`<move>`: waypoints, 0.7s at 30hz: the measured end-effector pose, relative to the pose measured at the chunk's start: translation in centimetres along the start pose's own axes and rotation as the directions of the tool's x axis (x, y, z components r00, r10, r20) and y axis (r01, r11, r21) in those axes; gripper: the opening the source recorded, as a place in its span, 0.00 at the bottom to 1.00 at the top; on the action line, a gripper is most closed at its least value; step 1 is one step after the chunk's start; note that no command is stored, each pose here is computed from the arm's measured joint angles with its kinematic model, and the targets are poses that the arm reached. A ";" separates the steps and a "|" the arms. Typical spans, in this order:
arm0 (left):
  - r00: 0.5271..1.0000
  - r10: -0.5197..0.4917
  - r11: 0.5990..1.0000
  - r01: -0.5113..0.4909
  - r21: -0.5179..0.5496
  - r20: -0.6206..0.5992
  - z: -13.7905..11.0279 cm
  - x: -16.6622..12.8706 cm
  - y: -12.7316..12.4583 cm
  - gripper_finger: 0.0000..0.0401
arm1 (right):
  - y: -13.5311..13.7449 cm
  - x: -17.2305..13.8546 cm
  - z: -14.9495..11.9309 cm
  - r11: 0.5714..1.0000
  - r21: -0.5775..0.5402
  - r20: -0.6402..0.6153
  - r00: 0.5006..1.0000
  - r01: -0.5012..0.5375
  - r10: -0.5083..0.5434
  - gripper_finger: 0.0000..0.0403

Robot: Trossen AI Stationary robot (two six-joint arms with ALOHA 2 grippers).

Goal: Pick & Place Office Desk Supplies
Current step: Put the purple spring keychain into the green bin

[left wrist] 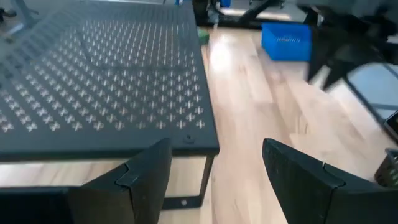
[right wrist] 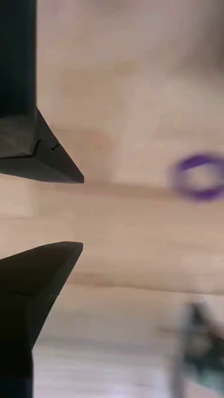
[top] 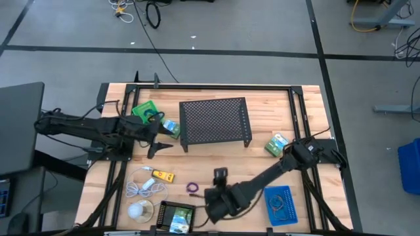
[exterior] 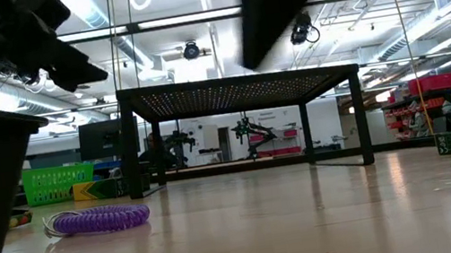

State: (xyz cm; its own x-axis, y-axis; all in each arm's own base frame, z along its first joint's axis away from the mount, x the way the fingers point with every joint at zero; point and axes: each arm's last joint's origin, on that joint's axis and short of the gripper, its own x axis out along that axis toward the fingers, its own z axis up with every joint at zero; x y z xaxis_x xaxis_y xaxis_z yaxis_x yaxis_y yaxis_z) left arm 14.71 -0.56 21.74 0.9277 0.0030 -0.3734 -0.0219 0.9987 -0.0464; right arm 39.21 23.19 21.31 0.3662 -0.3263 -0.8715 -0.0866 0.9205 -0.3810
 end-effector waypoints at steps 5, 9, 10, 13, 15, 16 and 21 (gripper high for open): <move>1.000 0.014 1.000 -0.014 0.014 -0.018 -0.1 0.6 0.0 0.65 | -3.1 0.4 -1.7 0.996 -0.015 -0.237 0.967 0.090 -0.090 0.43; 1.000 0.000 0.999 0.000 0.033 0.006 0.1 0.7 0.0 0.65 | -4.4 0.6 -1.9 0.998 -0.024 -0.315 0.947 0.056 -0.061 0.43; 1.000 -0.001 0.999 0.001 0.036 0.003 0.1 0.6 0.0 0.65 | -4.4 0.7 -1.8 0.999 -0.021 -0.310 0.950 0.033 -0.038 0.43; 1.000 -0.011 1.000 0.011 0.025 -0.011 0.0 0.6 -0.1 0.65 | -4.3 1.0 -1.2 0.998 -0.037 -0.272 0.962 -0.046 0.034 0.43; 0.999 -0.029 1.000 0.029 -0.005 -0.021 -0.1 0.6 -0.1 0.65 | -4.1 1.2 -0.6 0.995 -0.058 -0.219 0.974 -0.075 0.061 0.43; 0.999 -0.036 0.999 0.035 -0.024 -0.025 -0.2 0.6 -0.1 0.65 | -4.0 1.2 -0.3 0.994 -0.070 -0.193 0.979 -0.088 0.073 0.43; 0.993 -0.093 0.990 0.083 -0.117 -0.078 -0.6 0.8 -0.5 0.65 | -4.1 1.1 0.1 0.988 -0.121 -0.146 0.986 -0.100 0.082 0.43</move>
State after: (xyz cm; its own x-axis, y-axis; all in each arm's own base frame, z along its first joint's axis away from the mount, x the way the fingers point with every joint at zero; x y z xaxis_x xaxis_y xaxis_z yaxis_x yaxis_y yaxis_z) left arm 15.23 -1.13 20.88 0.8936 -0.0937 -0.4389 0.0121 0.9826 -0.1851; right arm 40.10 19.10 21.89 0.2185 -0.2776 -0.9355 -0.2345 0.9156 -0.3265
